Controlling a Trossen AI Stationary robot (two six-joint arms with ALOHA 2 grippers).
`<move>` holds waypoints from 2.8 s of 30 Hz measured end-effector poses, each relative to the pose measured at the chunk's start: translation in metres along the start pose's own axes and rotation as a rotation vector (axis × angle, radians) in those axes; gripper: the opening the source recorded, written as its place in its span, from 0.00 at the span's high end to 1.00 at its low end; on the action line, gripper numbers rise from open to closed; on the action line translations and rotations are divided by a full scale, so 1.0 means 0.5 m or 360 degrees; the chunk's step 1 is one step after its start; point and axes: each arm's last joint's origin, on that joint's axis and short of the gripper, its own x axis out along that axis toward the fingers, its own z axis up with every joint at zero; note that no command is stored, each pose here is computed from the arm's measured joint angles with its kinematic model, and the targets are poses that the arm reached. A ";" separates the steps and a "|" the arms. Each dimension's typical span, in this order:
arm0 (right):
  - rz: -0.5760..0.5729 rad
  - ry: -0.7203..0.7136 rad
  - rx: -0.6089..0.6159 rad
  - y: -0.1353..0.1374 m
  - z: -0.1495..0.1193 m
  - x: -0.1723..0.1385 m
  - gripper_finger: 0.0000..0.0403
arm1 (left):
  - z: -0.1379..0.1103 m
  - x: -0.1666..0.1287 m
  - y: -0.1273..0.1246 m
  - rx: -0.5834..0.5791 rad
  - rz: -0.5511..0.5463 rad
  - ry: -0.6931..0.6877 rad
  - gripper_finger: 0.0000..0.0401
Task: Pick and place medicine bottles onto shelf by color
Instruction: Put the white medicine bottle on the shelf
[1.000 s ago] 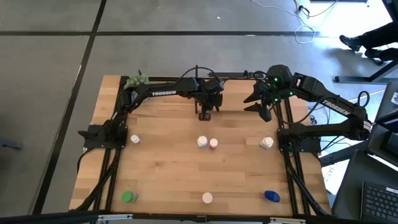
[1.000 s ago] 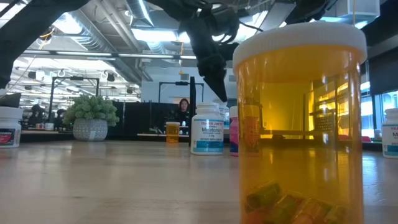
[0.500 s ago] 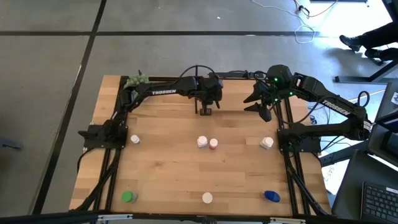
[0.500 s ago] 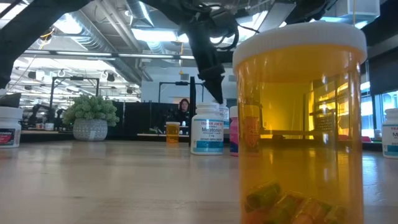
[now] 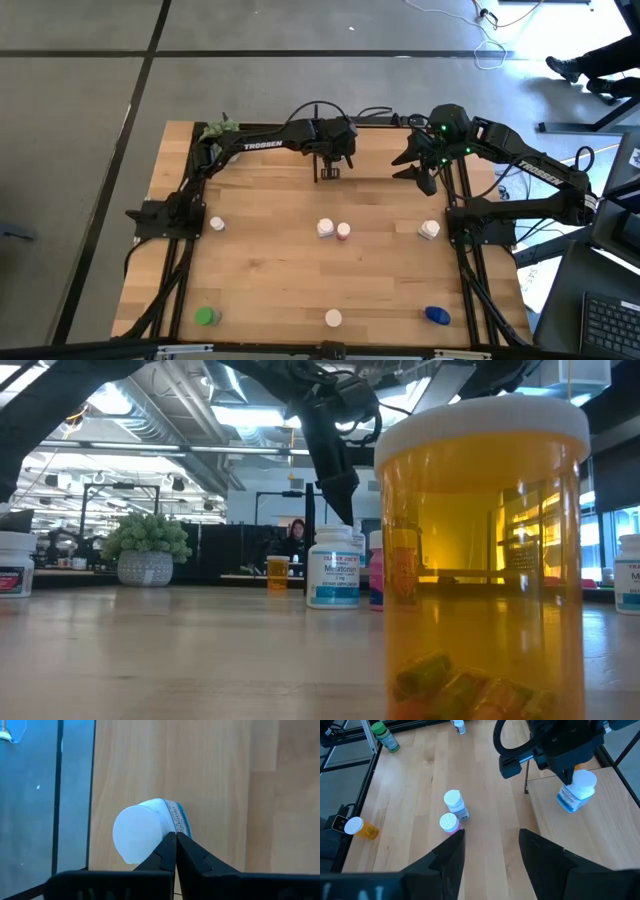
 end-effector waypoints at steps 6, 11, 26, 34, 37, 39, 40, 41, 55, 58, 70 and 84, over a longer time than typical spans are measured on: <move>0.0000 0.0000 0.0000 0.000 0.000 0.000 0.53 | 0.002 -0.002 -0.004 -0.0002 -0.0003 -0.0001 1.00; 0.0000 -0.0001 0.0000 0.000 0.000 0.000 0.53 | 0.009 -0.035 0.007 -0.0062 0.0017 -0.0062 1.00; -0.0039 -0.0154 0.0004 -0.031 0.038 0.045 0.53 | 0.008 -0.190 0.084 -0.0387 0.0139 -0.0314 1.00; -0.0120 0.0014 -0.0063 -0.096 0.041 0.152 0.53 | -0.011 -0.246 0.120 -0.0483 0.0275 -0.0318 1.00; -0.0112 0.0008 -0.0068 -0.113 0.044 0.182 0.53 | -0.016 -0.254 0.123 -0.0490 0.0293 -0.0299 1.00; -0.0112 0.0005 -0.0071 -0.123 0.046 0.202 0.53 | -0.023 -0.255 0.123 -0.0490 0.0299 -0.0253 1.00; -0.0113 -0.0004 -0.0081 -0.127 0.047 0.210 0.53 | -0.023 -0.257 0.125 -0.0500 0.0307 -0.0262 1.00; -0.0112 -0.0008 -0.0085 -0.130 0.047 0.217 0.53 | -0.024 -0.259 0.125 -0.0508 0.0306 -0.0258 1.00; -0.0063 0.0177 -0.0200 -0.184 0.009 0.338 0.53 | -0.026 -0.258 0.123 -0.0508 0.0312 -0.0227 1.00; -0.0050 0.0226 -0.0183 -0.192 -0.002 0.357 0.53 | -0.027 -0.258 0.123 -0.0509 0.0326 -0.0222 1.00; -0.0198 0.0320 -0.0171 -0.220 -0.027 0.410 0.53 | -0.027 -0.258 0.123 -0.0517 0.0325 -0.0222 1.00; -0.0297 0.0248 -0.0294 -0.239 -0.026 0.440 0.53 | -0.026 -0.257 0.122 -0.0520 0.0322 -0.0223 1.00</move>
